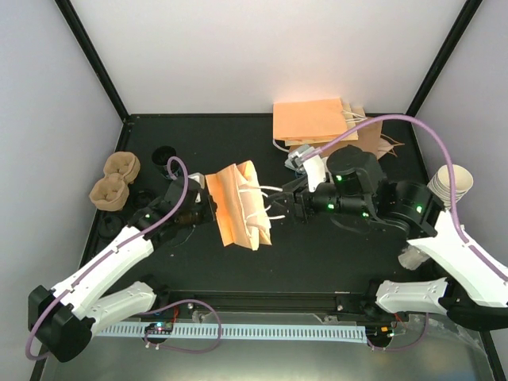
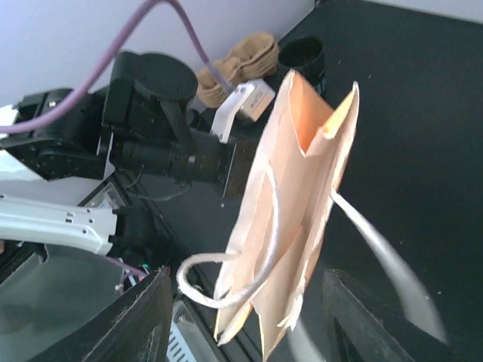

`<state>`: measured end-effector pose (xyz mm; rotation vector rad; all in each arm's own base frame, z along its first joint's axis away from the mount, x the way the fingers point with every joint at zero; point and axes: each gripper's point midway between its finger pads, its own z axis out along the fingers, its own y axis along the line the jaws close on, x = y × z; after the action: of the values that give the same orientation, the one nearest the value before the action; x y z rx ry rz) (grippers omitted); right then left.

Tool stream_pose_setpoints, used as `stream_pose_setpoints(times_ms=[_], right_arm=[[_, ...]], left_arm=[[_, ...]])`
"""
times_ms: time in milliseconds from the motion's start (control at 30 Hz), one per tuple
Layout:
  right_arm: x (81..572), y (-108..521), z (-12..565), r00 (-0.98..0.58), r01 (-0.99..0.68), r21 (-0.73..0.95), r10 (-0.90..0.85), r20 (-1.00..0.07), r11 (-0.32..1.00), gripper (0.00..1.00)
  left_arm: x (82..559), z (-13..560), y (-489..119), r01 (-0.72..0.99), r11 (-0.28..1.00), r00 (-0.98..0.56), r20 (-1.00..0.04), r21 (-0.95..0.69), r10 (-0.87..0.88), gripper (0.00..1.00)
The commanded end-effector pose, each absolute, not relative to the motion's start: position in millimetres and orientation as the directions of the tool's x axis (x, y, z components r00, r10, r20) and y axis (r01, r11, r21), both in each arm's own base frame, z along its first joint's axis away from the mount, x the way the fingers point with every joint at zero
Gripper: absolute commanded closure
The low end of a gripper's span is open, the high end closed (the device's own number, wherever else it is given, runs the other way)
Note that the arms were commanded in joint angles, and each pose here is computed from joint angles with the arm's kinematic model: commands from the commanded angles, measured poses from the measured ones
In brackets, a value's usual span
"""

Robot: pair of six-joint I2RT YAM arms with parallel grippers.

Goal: Pack the takeout coffee

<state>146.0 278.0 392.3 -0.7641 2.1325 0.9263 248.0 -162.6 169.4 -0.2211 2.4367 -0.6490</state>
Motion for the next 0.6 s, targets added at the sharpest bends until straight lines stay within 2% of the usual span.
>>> stream_pose_setpoints(times_ms=[0,167,300,567], right_arm=[[156,262,416,-0.543,-0.714,0.323,-0.200,-0.816,0.622,0.42],[150,271,424,-0.543,-0.737,0.353,-0.194,-0.817,0.576,0.39],[151,297,403,-0.599,-0.733,0.404,-0.237,-0.765,0.548,0.40],[175,323,319,-0.707,-0.639,0.392,-0.303,-0.639,0.662,0.42]], left_arm=[[252,178,-151,-0.025,0.897,-0.778,-0.555,-0.441,-0.295,0.98],[256,173,-145,-0.050,0.914,-0.775,-0.562,-0.404,-0.290,0.99],[258,170,-143,-0.060,0.919,-0.769,-0.569,-0.390,-0.291,0.98],[262,168,-141,-0.071,0.922,-0.761,-0.577,-0.381,-0.297,0.98]])
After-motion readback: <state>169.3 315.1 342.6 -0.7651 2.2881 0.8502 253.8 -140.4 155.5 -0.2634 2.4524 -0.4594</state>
